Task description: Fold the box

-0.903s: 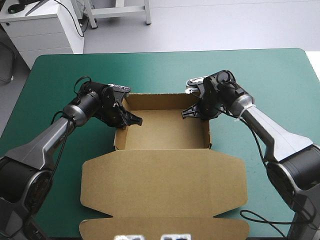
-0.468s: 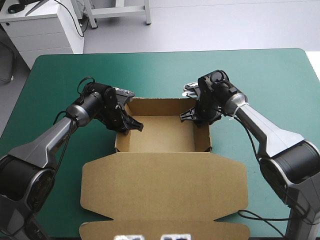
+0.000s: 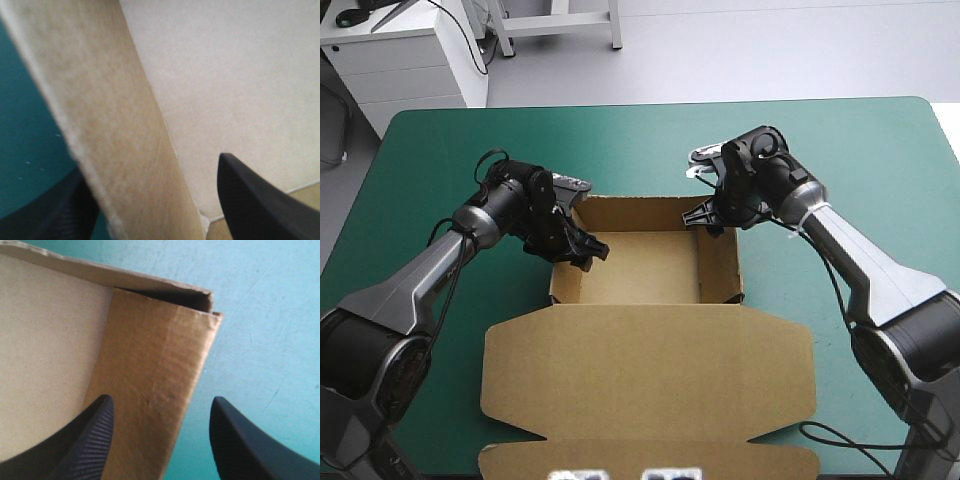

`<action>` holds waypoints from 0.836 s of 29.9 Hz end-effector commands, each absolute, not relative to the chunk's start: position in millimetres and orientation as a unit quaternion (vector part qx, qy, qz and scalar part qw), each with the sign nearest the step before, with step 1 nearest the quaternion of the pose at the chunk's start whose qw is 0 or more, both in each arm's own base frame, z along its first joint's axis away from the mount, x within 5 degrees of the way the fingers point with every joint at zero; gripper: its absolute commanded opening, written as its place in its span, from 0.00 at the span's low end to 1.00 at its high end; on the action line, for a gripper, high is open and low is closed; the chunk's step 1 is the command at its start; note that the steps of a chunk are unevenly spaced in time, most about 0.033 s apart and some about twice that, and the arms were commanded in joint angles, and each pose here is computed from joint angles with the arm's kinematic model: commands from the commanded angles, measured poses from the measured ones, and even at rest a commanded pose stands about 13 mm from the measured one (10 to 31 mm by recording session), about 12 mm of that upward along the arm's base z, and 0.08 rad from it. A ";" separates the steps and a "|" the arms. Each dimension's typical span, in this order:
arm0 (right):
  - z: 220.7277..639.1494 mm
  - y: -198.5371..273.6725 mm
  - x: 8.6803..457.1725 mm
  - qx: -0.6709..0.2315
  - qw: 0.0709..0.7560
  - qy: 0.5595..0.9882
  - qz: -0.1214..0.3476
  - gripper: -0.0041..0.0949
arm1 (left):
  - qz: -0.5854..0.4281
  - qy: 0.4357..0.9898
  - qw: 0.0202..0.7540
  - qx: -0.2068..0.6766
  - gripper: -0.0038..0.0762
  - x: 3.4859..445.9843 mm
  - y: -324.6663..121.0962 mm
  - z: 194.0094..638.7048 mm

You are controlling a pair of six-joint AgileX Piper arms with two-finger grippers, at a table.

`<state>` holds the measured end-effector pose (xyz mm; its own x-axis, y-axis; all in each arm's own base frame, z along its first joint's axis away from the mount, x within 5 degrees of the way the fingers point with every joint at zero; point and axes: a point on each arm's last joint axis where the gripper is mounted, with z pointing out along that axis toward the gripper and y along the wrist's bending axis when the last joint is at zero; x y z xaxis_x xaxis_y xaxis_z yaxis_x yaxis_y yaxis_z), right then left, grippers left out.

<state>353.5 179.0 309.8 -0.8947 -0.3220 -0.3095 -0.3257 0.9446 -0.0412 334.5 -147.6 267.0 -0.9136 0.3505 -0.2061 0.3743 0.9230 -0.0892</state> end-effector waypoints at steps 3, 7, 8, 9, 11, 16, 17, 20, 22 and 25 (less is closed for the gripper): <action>371.4 162.8 328.3 -0.180 0.234 0.955 0.015 0.58 | -0.082 0.964 0.163 0.193 0.64 334.2 -151.4 334.6; 390.2 156.5 316.4 -0.170 0.258 0.951 0.025 0.58 | -0.077 0.957 0.198 0.197 0.64 335.3 -149.6 369.0; 394.3 155.0 313.6 -0.164 0.263 0.950 0.028 0.58 | -0.077 0.954 0.212 0.197 0.64 334.8 -148.8 377.3; 397.7 153.8 311.3 -0.158 0.268 0.950 0.031 0.58 | -0.079 0.951 0.224 0.196 0.64 333.0 -148.1 385.1; 403.5 151.6 307.2 -0.155 0.275 0.948 0.034 0.58 | -0.086 0.946 0.245 0.196 0.64 327.6 -146.1 399.8; 406.4 150.3 304.6 -0.145 0.279 0.949 0.038 0.58 | -0.093 0.927 0.306 0.194 0.51 294.1 -131.0 443.2; 405.6 150.6 305.2 -0.146 0.278 0.949 0.038 0.58 | -0.094 0.923 0.319 0.195 0.45 286.4 -127.5 451.4; 399.4 152.8 308.7 -0.141 0.268 0.952 0.038 0.58 | -0.102 0.905 0.365 0.194 0.18 254.2 -113.9 481.2; 393.4 153.5 312.7 -0.132 0.259 0.956 0.038 0.58 | -0.106 0.897 0.384 0.193 0.03 235.5 -105.9 492.2; 381.4 155.2 321.0 -0.117 0.233 0.963 0.066 0.58 | -0.104 0.894 0.390 0.196 0.04 211.5 -95.5 493.1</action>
<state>322.0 160.9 370.1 -0.8656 -0.2381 -0.4405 -0.2764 0.9607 0.0240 245.3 -107.1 479.9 -0.6411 0.2695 -0.7186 0.4188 0.9075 -0.0333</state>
